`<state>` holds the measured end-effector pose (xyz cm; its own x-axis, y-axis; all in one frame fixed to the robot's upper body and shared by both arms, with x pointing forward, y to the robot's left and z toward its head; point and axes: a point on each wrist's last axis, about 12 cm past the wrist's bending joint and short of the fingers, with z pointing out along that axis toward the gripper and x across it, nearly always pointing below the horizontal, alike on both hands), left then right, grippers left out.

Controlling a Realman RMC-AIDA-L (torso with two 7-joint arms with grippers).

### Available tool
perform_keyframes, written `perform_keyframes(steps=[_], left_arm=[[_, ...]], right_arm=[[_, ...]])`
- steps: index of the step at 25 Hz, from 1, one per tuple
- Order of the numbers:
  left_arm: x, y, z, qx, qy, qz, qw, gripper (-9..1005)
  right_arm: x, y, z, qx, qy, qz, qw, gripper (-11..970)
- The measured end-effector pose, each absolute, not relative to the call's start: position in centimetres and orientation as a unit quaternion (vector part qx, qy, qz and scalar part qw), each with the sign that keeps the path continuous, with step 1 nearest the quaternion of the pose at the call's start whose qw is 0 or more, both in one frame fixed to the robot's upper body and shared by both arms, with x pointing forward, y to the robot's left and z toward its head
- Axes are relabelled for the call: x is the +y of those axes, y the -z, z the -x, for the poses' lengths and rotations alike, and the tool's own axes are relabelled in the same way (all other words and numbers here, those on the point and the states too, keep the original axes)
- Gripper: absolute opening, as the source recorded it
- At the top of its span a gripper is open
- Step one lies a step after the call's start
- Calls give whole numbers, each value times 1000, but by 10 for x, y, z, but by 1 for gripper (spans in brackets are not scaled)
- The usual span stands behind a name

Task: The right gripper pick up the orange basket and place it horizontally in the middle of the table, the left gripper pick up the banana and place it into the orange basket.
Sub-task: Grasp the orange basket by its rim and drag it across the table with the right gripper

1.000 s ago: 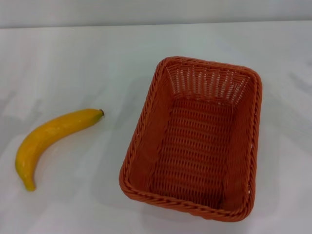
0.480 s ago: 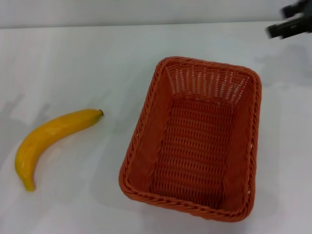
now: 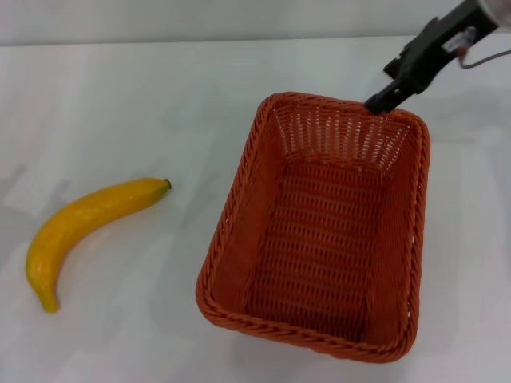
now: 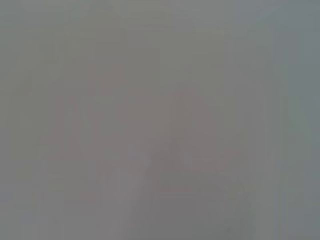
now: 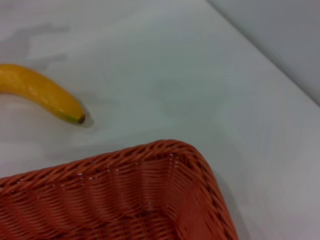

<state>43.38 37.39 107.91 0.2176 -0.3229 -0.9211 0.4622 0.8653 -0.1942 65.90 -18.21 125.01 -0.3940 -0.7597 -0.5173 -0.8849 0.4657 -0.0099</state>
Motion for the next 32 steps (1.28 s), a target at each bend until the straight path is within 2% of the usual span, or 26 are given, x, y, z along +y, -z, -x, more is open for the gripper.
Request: perform_keyframes(steps=[9,19,25,32], left_arm=[[373,-1076,-428,581,254,-67,771,811],[369,-1076,-432,580,259,-77,769,812],[359,-1078,-444,573,277,-89,766,811],[345,-1081,-461,564,302,-107,761,811]], right_arm=[[-143,-1238,-674,829,-100,507,215,707],[-114,-1217,-679,816,-52,543,193,695],[-120,-1199,-681,818,-18,548,175,686],[-137,-1179,-670,821,-19,557,126,675]])
